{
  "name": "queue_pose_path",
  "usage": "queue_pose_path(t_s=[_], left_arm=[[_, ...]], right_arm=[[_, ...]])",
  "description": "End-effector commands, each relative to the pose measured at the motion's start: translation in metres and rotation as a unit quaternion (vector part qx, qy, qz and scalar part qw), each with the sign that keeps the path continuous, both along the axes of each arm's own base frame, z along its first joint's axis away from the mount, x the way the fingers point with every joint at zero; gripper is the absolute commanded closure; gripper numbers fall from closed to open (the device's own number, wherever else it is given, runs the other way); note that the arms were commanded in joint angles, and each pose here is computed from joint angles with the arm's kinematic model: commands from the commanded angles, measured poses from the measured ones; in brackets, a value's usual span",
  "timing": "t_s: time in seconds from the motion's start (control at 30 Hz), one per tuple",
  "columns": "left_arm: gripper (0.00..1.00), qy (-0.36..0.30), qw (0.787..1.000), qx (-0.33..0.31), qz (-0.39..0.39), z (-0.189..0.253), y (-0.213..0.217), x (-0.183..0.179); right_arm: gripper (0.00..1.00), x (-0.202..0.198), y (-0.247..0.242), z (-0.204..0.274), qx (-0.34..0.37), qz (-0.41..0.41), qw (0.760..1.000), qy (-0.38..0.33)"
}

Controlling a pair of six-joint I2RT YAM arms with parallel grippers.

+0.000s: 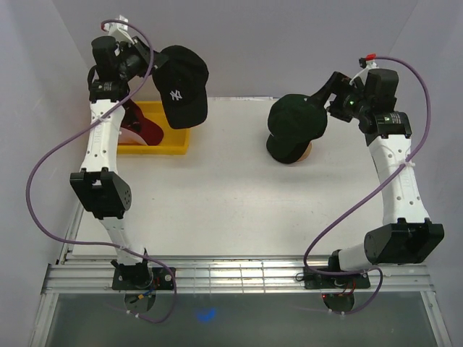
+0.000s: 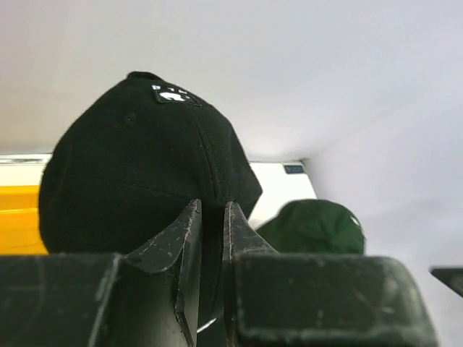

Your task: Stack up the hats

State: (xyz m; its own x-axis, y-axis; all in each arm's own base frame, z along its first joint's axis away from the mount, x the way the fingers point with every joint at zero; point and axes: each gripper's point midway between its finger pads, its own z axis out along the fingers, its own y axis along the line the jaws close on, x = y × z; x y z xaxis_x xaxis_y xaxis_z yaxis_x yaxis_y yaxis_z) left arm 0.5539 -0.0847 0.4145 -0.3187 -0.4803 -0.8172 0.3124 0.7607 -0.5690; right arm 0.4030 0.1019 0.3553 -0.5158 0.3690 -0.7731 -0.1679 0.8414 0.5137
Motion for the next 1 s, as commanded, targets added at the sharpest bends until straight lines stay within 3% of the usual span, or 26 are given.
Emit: queue_pose_path(t_s=[0.0, 0.27, 0.47, 0.97], left_arm=[[1.0, -0.071, 0.993, -0.023, -0.086, 0.064, -0.06, -0.051], [1.0, -0.097, 0.981, -0.047, -0.159, 0.08, -0.159, -0.072], [1.0, -0.114, 0.958, -0.067, -0.254, 0.071, -0.231, -0.086], [1.0, -0.106, 0.929, -0.085, -0.343, 0.009, -0.309, -0.083]], right_arm=[[0.16, 0.003, -0.01, 0.02, 0.015, 0.0, 1.0, -0.021], [0.16, 0.004, -0.034, 0.032, 0.033, -0.02, 0.999, -0.029], [0.16, 0.001, -0.043, 0.031, 0.04, -0.027, 0.999, -0.026], [0.16, -0.002, -0.054, 0.038, 0.052, -0.037, 0.998, -0.029]])
